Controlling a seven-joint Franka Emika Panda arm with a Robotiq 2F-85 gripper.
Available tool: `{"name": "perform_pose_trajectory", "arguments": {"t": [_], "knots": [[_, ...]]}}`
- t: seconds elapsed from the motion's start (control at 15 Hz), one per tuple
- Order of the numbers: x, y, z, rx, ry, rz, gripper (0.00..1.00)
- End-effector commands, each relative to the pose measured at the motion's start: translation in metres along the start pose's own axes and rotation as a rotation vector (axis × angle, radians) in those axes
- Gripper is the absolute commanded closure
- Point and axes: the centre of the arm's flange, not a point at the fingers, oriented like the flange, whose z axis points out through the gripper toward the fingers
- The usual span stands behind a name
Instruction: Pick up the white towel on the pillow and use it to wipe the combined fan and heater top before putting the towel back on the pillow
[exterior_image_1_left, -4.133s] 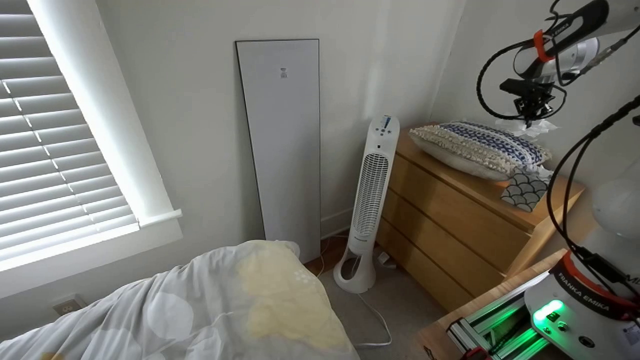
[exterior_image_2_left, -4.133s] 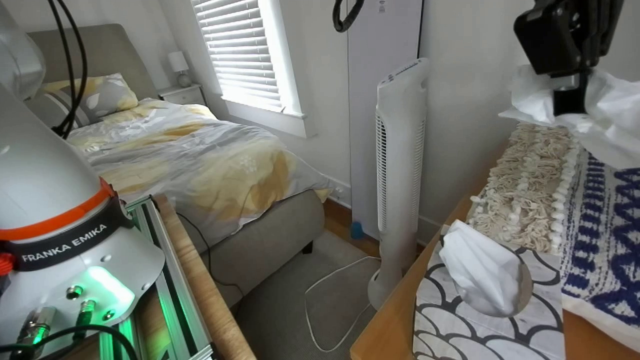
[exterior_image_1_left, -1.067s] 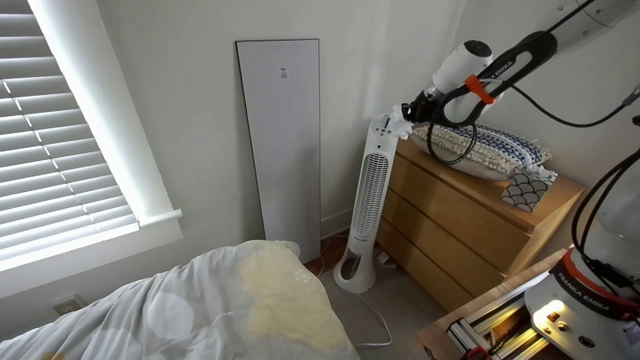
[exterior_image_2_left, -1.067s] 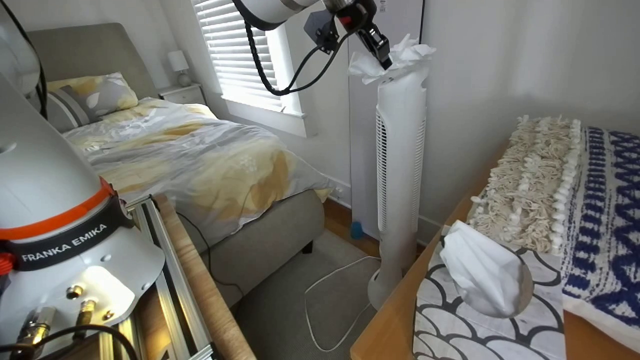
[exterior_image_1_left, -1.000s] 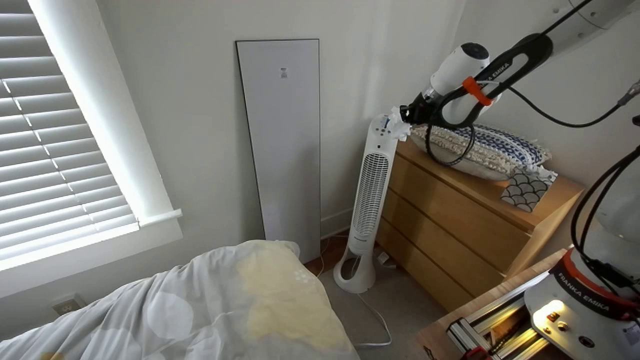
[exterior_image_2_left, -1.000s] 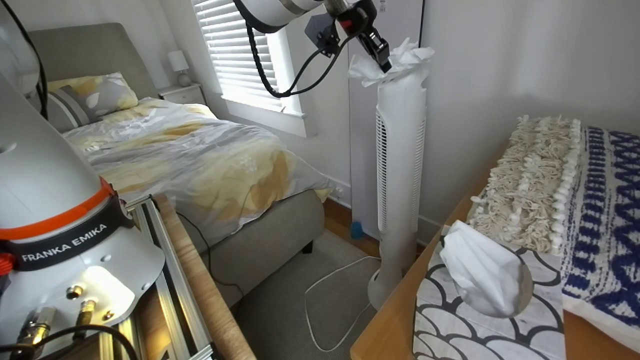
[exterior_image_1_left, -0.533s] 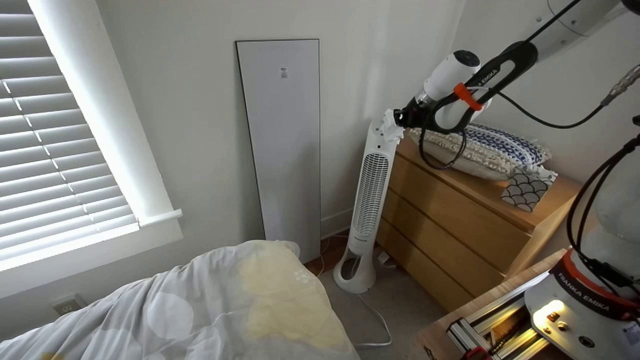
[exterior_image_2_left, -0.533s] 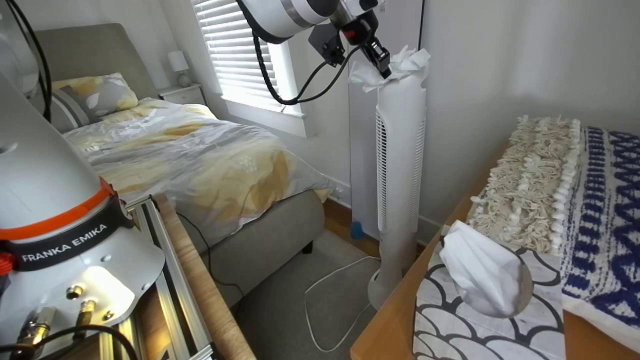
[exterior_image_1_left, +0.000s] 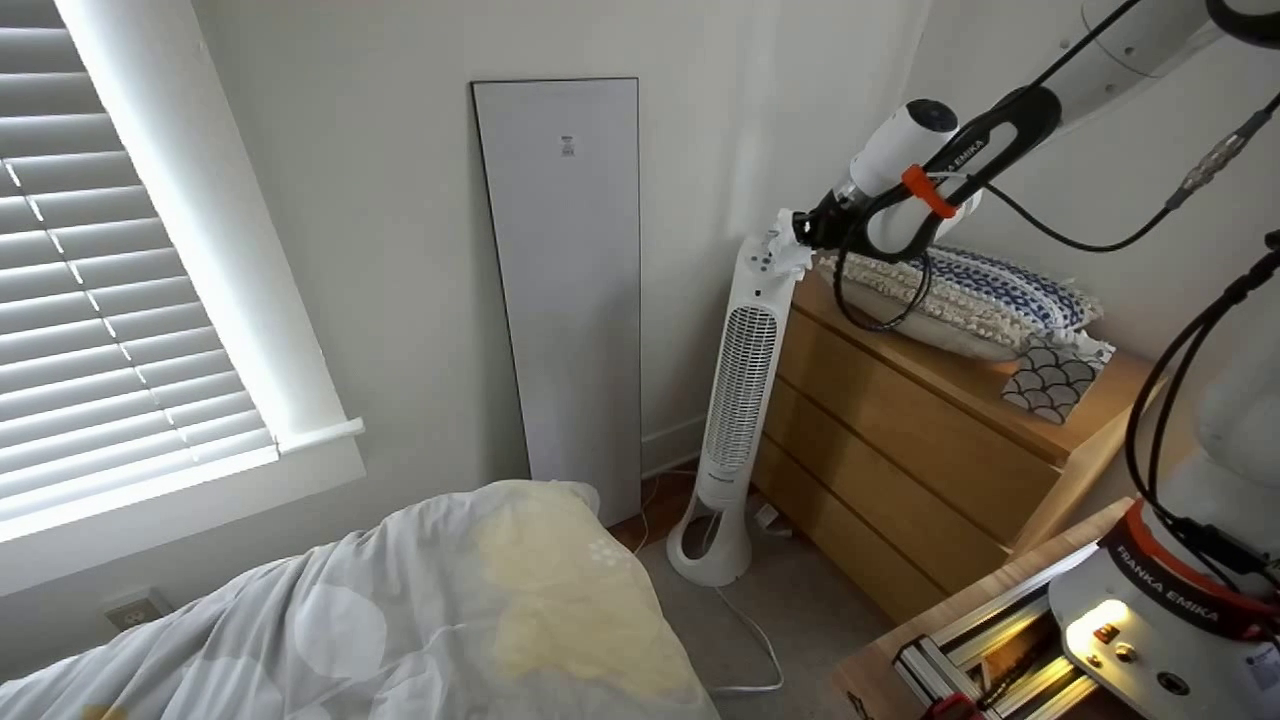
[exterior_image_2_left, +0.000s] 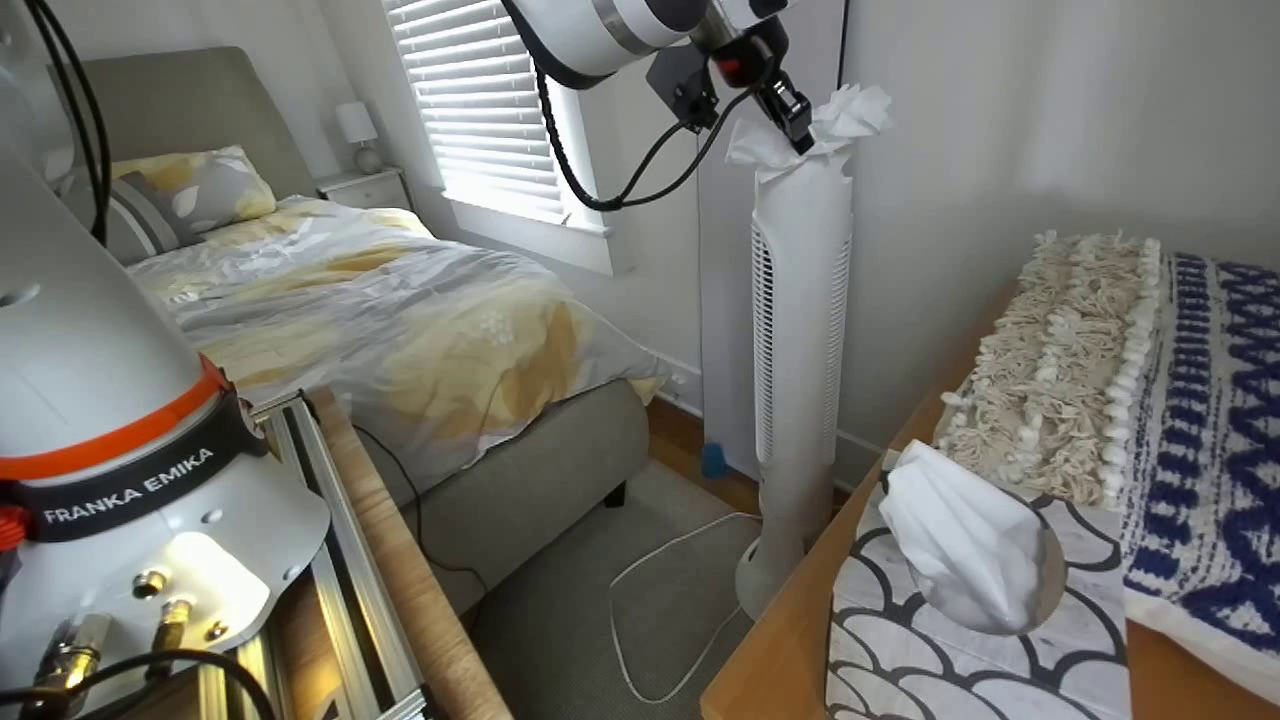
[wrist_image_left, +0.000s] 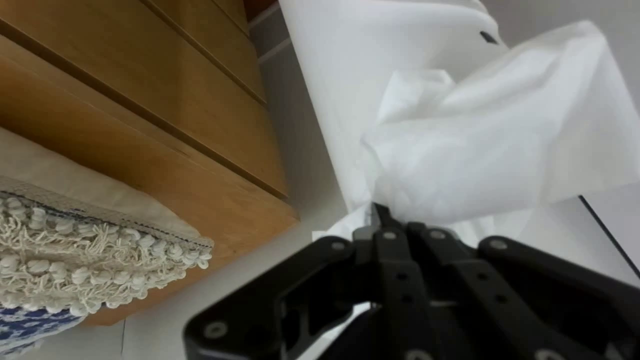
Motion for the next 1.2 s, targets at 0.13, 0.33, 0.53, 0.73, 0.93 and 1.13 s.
{"name": "perform_pose_trajectory", "arguments": {"t": [0.13, 0.33, 0.53, 0.73, 0.93, 1.13], "knots": [[0.001, -0.02, 0.023, 0.058, 0.015, 0.018, 0.99], [-0.003, -0.038, 0.02, 0.116, 0.043, 0.003, 0.99], [-0.006, -0.052, 0.019, 0.16, 0.072, -0.015, 0.99], [-0.004, -0.051, 0.028, 0.125, 0.074, -0.004, 0.99], [0.0, -0.038, 0.04, 0.088, 0.059, 0.023, 0.99], [0.0, -0.032, 0.043, 0.06, 0.045, 0.048, 0.99]]}}
